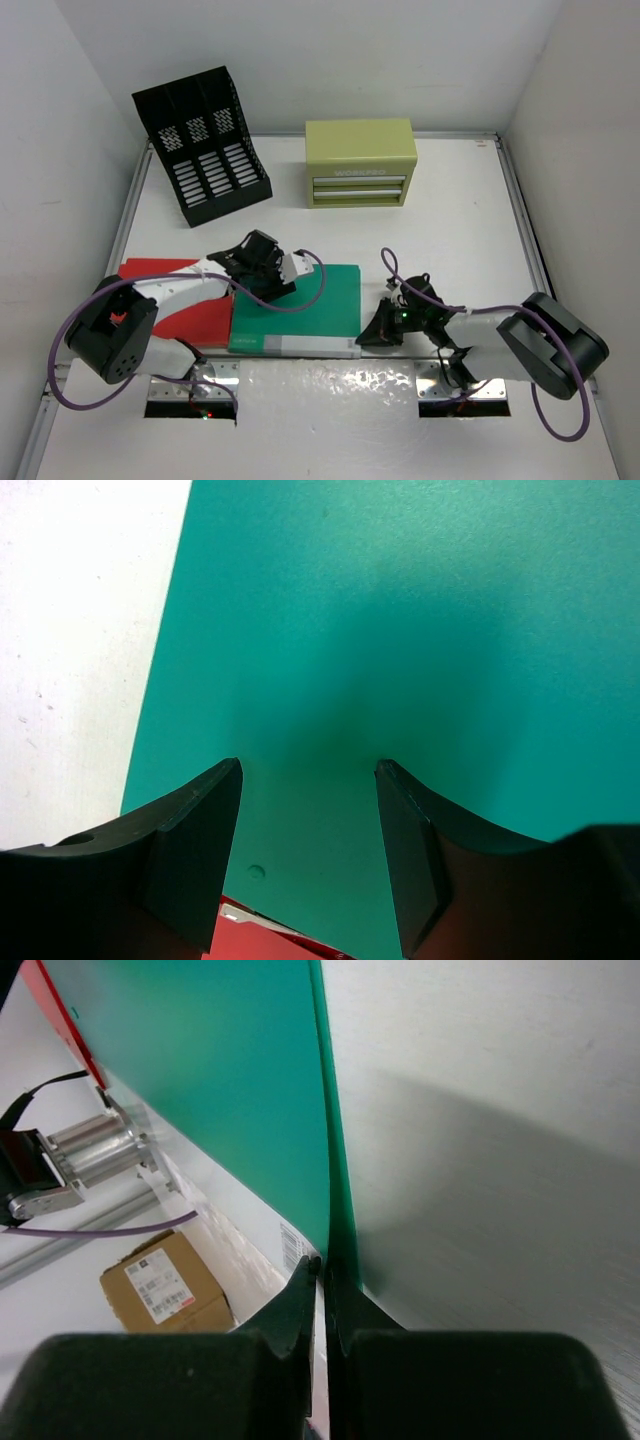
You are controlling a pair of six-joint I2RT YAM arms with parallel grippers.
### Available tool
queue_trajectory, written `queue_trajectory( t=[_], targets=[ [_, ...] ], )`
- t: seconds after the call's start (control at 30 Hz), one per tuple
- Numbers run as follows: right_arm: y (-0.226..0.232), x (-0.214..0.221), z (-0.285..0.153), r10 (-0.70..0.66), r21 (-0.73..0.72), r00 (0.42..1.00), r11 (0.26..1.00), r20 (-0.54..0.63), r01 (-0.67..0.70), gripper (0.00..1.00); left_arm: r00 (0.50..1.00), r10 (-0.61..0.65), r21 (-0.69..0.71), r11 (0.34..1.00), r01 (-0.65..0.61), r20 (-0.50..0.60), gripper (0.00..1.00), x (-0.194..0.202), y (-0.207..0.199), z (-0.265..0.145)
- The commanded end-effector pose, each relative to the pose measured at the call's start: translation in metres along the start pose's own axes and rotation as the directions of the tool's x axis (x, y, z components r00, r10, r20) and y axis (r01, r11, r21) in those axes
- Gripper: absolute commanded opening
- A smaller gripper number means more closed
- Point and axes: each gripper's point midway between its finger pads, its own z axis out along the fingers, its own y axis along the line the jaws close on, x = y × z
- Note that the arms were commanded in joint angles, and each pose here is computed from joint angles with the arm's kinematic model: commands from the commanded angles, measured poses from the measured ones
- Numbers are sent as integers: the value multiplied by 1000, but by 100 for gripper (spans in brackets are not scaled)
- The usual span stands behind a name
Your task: Organize the desk
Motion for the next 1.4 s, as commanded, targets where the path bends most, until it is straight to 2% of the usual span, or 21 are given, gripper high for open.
queue_trajectory(
  t=[0.0,0.13,0.23,0.3,0.33,0.37,0.43,0.5,0.6,0.93,1.03,1.13,1.2,1.27,1.37],
  targets=[
    [16,-6,1,-32,-62,999,997,22,34,0,998,6,4,1000,-7,55,54,-16,2,-8],
    [40,-20,-2,-30,-115,997,993,65,37,0,996,31,-4,1000,-30,83,54,-37,7,-33],
    [57,-37,-6,-75,-95,989,992,125,87,0,975,113,-60,993,-103,191,58,-64,11,-73],
    [59,-42,-10,-95,-60,985,993,145,105,0,950,177,-48,984,-170,256,73,-77,3,-92],
    [65,-50,-12,-92,-62,980,993,175,104,0,934,225,-51,974,-220,278,95,-80,-3,-107],
    [67,-52,-13,-87,-66,979,993,186,101,0,919,254,-22,965,-260,300,99,-83,-14,-111],
    [75,-58,-15,-66,-81,976,993,208,84,0,909,299,28,947,-320,290,100,-78,-37,-110],
    [78,-62,-15,-44,-84,974,994,221,64,0,927,305,41,946,-321,220,100,-63,-48,-93],
    [85,-69,-14,-15,-89,970,995,241,37,0,906,395,48,913,-406,151,100,-53,-77,-76],
    [109,-93,-23,-28,-54,948,997,317,48,0,891,409,33,905,-423,197,100,-61,-109,-61],
    [106,-93,-22,-8,-49,947,998,320,25,0,897,396,-72,918,-390,194,100,-69,-95,-53],
    [106,-95,-23,12,-55,942,998,336,7,0,895,414,-117,910,-399,167,100,-60,-96,-39],
    [108,-96,-25,13,-57,938,998,345,7,0,900,403,-211,906,-367,165,100,-65,-83,-35],
    [108,-97,-25,12,-48,936,999,353,5,0,912,395,-302,888,-347,113,100,-55,-68,-29],
    [109,-96,-24,8,-44,936,999,353,7,0,918,385,-366,872,-326,99,100,-52,-59,-19]
  ],
)
